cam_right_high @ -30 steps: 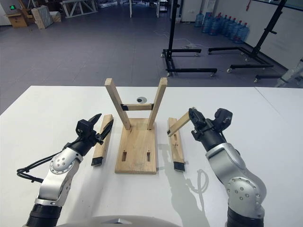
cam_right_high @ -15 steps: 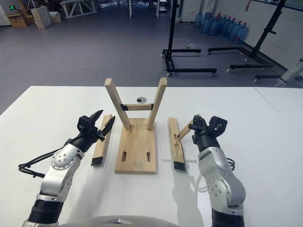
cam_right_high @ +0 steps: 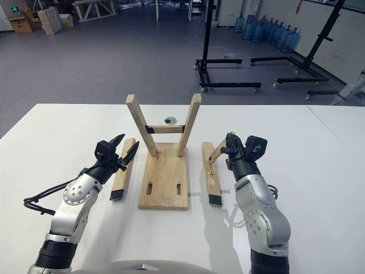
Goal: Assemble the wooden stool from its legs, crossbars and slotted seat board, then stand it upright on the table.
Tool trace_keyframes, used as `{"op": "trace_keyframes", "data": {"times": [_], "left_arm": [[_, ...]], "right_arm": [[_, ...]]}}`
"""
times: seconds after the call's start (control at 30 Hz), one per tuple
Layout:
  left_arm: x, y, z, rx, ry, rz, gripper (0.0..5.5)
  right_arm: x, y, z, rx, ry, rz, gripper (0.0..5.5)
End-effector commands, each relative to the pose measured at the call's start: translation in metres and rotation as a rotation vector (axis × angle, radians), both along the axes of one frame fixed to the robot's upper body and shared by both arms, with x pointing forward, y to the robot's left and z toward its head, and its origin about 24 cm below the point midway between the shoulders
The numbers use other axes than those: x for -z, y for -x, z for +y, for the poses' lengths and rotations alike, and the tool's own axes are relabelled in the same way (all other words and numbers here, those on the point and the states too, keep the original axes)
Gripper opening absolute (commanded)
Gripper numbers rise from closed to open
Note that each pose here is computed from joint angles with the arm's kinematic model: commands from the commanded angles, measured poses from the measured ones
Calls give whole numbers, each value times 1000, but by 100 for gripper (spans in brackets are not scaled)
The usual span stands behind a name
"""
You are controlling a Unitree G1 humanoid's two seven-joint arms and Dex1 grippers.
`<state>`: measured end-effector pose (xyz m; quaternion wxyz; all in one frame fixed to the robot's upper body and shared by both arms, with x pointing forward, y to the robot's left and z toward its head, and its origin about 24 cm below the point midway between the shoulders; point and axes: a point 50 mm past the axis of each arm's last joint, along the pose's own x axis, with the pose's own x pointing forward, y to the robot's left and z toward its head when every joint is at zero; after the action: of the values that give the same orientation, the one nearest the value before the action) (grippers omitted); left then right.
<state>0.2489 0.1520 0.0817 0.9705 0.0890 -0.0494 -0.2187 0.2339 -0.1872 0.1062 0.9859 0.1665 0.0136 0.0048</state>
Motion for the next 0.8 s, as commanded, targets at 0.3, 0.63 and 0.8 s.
{"op": "trace_keyframes", "data": {"times": [0.3, 0.63, 0.8], "left_arm": [[-1, -3, -2, 21, -41, -10, 283], [3, -2, -2, 3, -62, -1, 283], [4, -2, -2, 10, -69, 4, 283]], "right_arm": [[13, 1, 4, -14, 46, 56, 40], [14, 4, 0, 0, 2, 59, 40], [28, 8, -1, 14, 14, 140, 40]]}}
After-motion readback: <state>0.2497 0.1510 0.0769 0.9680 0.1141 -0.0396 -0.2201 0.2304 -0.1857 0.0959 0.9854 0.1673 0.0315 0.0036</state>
